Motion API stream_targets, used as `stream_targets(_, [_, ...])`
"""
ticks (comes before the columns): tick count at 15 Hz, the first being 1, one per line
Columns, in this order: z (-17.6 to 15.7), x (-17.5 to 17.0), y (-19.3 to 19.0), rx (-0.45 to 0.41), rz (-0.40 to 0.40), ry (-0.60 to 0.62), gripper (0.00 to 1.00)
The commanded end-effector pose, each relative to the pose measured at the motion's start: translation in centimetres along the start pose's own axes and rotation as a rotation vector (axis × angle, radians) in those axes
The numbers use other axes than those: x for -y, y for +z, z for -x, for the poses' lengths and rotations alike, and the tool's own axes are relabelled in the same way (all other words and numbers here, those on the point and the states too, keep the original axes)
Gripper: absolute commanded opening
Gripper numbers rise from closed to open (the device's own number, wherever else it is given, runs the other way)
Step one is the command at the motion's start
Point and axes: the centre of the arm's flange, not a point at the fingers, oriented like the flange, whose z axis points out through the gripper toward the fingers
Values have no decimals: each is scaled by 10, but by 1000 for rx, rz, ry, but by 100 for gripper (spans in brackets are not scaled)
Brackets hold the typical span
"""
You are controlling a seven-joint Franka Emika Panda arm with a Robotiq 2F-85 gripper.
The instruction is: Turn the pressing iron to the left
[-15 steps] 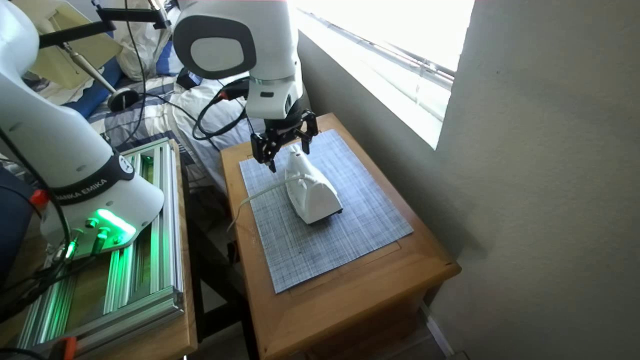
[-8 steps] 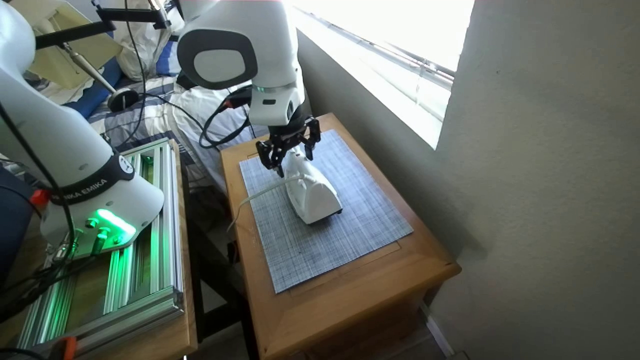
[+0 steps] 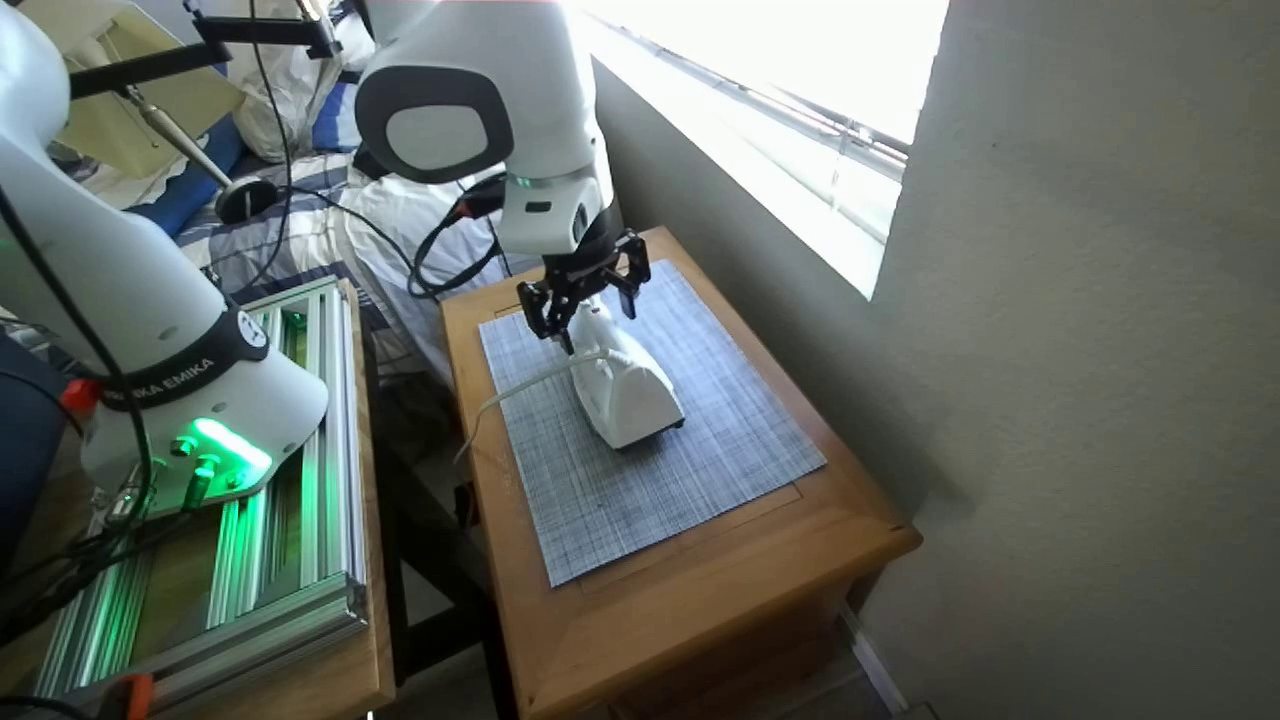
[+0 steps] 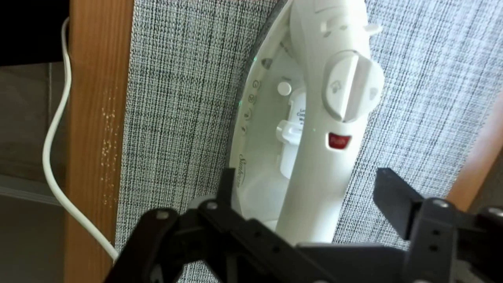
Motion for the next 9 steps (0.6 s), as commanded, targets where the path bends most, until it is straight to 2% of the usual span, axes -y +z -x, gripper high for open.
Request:
stream_targets(1, [3,-2,7,-8,-13,16,60])
stream_targets(7, [6,1,9,-7,-10,11,18])
stream_targets(8, [6,1,9,-5,-9,11,14])
stream_targets(9, [6,2,9,0,-12,11,62])
